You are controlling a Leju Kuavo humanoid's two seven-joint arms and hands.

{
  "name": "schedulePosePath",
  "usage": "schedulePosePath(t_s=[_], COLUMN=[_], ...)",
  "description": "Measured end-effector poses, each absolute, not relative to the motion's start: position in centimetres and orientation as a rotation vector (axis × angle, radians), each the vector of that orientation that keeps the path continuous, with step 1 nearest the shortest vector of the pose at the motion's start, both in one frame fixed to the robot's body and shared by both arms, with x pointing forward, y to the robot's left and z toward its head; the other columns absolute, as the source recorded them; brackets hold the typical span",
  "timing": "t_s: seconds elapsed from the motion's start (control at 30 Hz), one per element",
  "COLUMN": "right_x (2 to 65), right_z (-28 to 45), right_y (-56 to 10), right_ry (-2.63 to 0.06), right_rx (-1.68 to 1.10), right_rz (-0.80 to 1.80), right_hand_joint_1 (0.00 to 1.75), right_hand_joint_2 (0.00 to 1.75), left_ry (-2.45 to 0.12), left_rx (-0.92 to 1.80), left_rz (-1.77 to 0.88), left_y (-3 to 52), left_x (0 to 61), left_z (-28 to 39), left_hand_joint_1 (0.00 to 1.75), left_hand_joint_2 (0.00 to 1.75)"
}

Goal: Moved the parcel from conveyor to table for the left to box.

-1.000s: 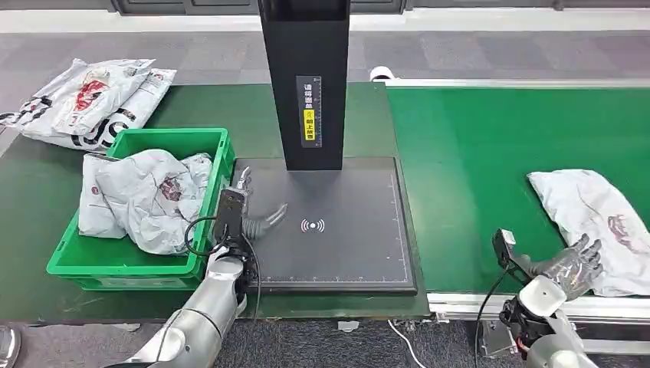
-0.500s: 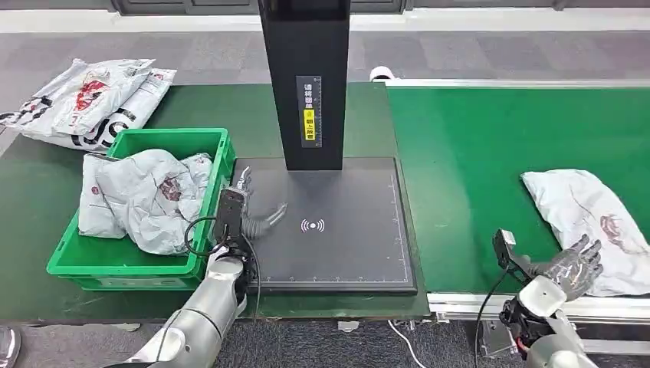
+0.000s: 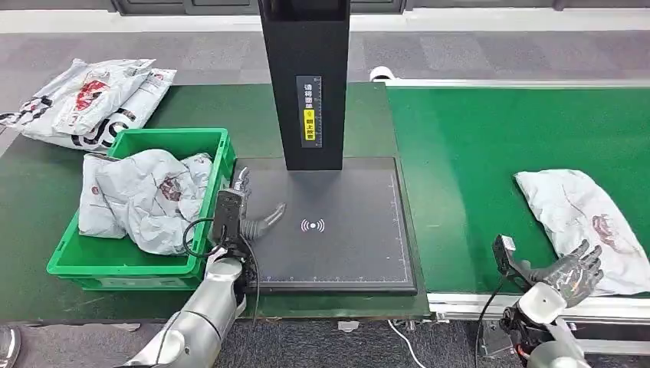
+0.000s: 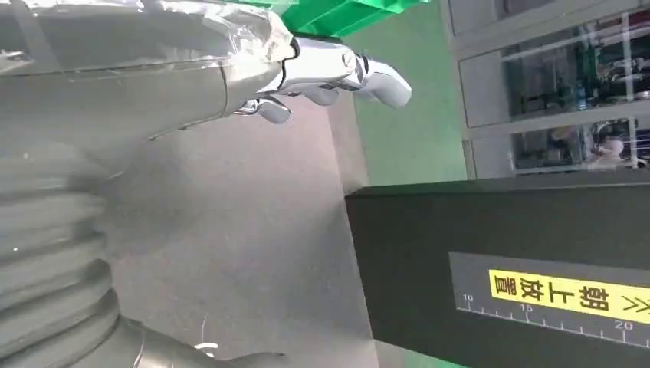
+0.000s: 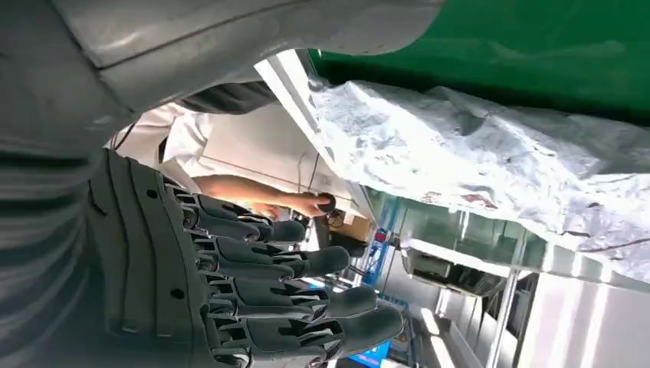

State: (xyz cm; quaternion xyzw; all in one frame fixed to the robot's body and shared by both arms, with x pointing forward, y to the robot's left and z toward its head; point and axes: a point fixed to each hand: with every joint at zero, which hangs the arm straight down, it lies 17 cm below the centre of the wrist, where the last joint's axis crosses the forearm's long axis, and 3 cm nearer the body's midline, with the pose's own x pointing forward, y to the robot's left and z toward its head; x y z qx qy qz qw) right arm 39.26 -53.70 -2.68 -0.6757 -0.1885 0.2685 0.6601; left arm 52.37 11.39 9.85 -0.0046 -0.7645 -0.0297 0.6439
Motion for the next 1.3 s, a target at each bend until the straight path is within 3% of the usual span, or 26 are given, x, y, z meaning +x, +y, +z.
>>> schedulePosePath(t_s=[1.3], right_x=[39.14], right_z=[-2.75], right_y=[-53.73], right_ry=[-0.423], right_rx=[-1.529], right_rz=[0.607], right_hand_joint_1=[0.0], right_hand_joint_2=[1.75], left_ry=[-1.741], left_rx=[-0.008], left_rz=[-0.05], left_y=[11.67], left_x=[52.38], left_z=[9.87], left_hand_joint_1=[0.0], left_hand_joint_2=[1.75])
